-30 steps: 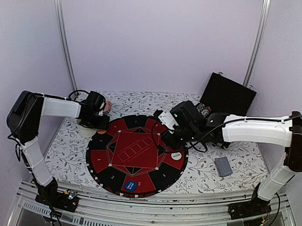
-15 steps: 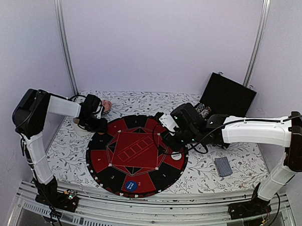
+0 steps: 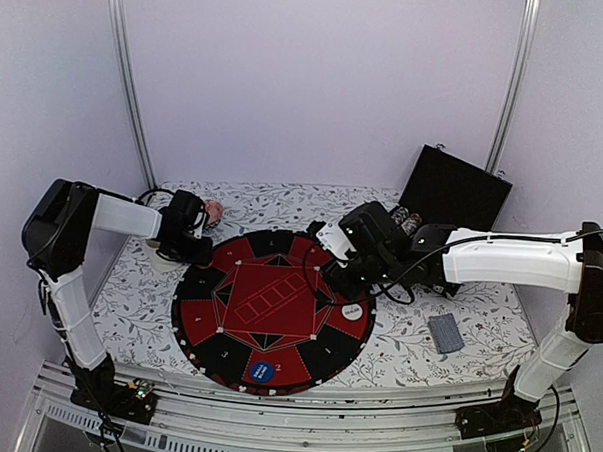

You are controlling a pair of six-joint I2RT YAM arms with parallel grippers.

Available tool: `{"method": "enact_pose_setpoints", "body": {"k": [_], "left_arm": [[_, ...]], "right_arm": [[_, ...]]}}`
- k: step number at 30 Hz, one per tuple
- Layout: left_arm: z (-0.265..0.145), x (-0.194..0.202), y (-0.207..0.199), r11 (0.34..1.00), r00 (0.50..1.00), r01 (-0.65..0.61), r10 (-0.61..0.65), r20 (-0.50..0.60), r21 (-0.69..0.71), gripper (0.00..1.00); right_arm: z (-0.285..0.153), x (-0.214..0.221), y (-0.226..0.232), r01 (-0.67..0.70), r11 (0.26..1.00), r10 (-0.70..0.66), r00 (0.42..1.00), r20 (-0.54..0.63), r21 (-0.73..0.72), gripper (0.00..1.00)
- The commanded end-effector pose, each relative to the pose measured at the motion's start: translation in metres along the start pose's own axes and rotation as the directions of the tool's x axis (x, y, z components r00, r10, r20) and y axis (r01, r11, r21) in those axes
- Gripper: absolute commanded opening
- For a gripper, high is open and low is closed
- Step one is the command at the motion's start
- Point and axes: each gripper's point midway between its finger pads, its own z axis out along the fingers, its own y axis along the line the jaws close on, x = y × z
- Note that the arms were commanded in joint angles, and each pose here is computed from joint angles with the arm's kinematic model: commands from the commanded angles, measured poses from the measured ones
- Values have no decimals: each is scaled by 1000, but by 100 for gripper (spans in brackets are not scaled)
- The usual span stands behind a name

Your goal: Distribute texas hold em gaming equipment

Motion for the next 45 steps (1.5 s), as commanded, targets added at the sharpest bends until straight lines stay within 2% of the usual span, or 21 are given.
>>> {"method": "enact_pose_setpoints", "body": {"k": [1, 8, 15, 20, 24, 26, 30, 31, 32, 33, 36, 39, 42, 45], "left_arm": [[-3, 54, 2, 1000, 992, -10, 7, -124, -26, 37], [-21, 62, 4, 999, 992, 25, -27, -126, -21, 34], [-23, 77, 9, 999, 983, 10, -18, -180, -46, 39], [-26, 62, 15, 997, 990, 3, -14, -140, -83, 41], [-33, 46, 11, 998, 994, 8, -15, -105, -67, 41], [-43, 33, 5, 999, 998, 7, -9, -58, -41, 42], [-72, 6, -10, 999, 998, -34, 33, 49, 6, 46], [-80, -1, -14, 999, 996, -49, 48, 77, 15, 47], [-89, -9, -20, 998, 992, -66, 63, 107, 25, 49], [-97, -15, -26, 996, 988, -82, 76, 132, 39, 51], [-116, -30, -39, 991, 976, -115, 99, 192, 75, 57], [-131, -40, -49, 985, 967, -132, 104, 234, 108, 59], [-142, -47, -58, 977, 958, -155, 112, 264, 145, 61], [-149, -52, -65, 970, 950, -181, 130, 284, 164, 63]], "right_arm": [[-2, -7, -5, 2, 1000, -2, 1000, 9, 14, 48], [-3, -6, -6, 4, 1000, -4, 1000, 5, 17, 48], [-8, -3, -9, 6, 1000, -6, 1000, 6, 30, 48], [-11, -3, -14, -4, 999, 4, 1000, 9, 45, 48], [-14, 13, -42, -73, 992, 79, 995, -55, 101, 49], [-18, 32, -67, -182, 973, 198, 974, -107, 139, 51], [-36, 91, -108, -375, 899, 424, 875, -234, 225, 68], [-43, 108, -118, -431, 866, 490, 833, -256, 254, 76], [-51, 122, -123, -469, 841, 534, 798, -279, 271, 90], [-57, 136, -125, -516, 812, 582, 756, -301, 275, 100], [-75, 177, -127, -605, 727, 686, 627, -369, 324, 99], [-92, 209, -119, -614, 682, 729, 529, -434, 398, 99], [-99, 234, -103, -655, 640, 752, 429, -500, 401, 99], [-93, 241, -94, -685, 622, 750, 384, -538, 379, 99]]}}
